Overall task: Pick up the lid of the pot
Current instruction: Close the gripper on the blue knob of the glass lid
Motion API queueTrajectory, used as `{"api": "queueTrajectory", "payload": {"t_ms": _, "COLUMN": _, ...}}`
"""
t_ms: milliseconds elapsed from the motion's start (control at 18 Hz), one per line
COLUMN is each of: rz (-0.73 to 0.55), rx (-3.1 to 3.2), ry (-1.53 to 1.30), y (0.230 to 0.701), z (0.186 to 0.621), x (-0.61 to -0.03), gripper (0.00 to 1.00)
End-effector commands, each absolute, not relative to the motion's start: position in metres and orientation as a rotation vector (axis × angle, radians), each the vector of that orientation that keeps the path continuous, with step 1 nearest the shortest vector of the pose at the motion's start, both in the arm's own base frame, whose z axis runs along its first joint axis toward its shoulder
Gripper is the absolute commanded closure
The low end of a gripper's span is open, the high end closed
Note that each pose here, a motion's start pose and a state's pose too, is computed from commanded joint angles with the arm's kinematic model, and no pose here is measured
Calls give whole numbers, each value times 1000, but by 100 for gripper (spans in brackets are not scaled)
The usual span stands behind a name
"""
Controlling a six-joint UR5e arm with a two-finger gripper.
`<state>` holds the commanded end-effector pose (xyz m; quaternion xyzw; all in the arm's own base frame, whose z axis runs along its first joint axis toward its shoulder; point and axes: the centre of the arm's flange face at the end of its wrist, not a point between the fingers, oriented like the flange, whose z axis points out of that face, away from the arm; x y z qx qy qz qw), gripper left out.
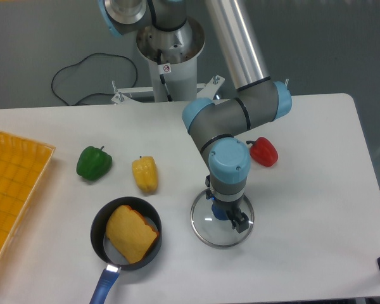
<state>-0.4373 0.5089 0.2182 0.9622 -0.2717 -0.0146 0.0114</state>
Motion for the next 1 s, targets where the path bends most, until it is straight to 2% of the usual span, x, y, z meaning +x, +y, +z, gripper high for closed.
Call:
{"api": "queueTrajectory", "payload": {"t_ms": 333, "rz": -39, "rx": 2996, "ry": -859, "y": 509, "z": 216, "x": -436, "gripper": 0}}
{"api": "queueTrajectory", "payload": {"t_ms": 444, "rz": -35, "rx": 2994, "ry": -856, "y": 508, "z": 215, "x": -435, "gripper": 4}}
{"api": "queueTrajectory", "payload": {"t_ms": 667, "rz": -31, "rx": 2991, "ry": -862, "y": 509, "z": 214, "x": -432, "gripper": 4}}
{"api": "queueTrajectory", "payload": {"t_ms": 889, "rz": -30, "rx": 2992, "ry": -865, "y": 509, "z": 214, "x": -431, "gripper": 12}}
{"api": "queueTrajectory", "payload": {"t_ms": 1000, "rz": -28, "rx": 2992, "ry": -865, "y": 509, "z": 214, "x": -431, "gripper": 22}}
